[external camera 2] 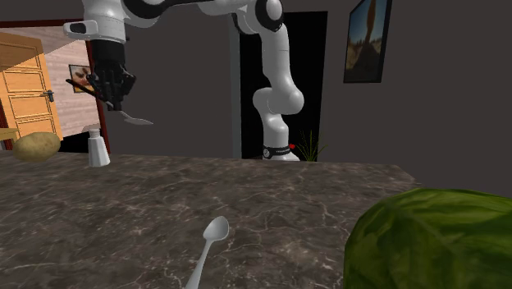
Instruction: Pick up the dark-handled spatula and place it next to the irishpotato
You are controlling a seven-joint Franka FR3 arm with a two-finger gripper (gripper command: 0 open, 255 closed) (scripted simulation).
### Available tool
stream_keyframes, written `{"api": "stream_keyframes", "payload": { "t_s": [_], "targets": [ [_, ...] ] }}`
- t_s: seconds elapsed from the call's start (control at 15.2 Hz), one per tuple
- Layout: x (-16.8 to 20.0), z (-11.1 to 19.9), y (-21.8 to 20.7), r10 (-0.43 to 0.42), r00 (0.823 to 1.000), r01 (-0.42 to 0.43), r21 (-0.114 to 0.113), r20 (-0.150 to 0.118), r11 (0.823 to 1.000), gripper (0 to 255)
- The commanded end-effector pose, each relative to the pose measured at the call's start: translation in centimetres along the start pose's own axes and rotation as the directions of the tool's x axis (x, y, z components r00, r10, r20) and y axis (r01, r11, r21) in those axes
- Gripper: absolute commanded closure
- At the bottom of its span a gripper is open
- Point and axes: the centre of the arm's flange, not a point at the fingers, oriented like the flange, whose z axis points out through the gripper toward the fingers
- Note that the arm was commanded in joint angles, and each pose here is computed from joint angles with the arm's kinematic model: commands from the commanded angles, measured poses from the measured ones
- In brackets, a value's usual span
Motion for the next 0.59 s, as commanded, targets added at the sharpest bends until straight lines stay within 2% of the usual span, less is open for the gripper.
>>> {"api": "stream_keyframes", "payload": {
  "t_s": [0.0, 0.53],
  "targets": [
    [-0.3, 0.1, 2.9, -0.001, 1.000, 0.001, 0.000, 0.000, 1.000, 255],
    [-1.0, 0.0, 13.4, -0.001, 1.000, 0.001, 0.000, 0.000, 1.000, 255]
  ]
}}
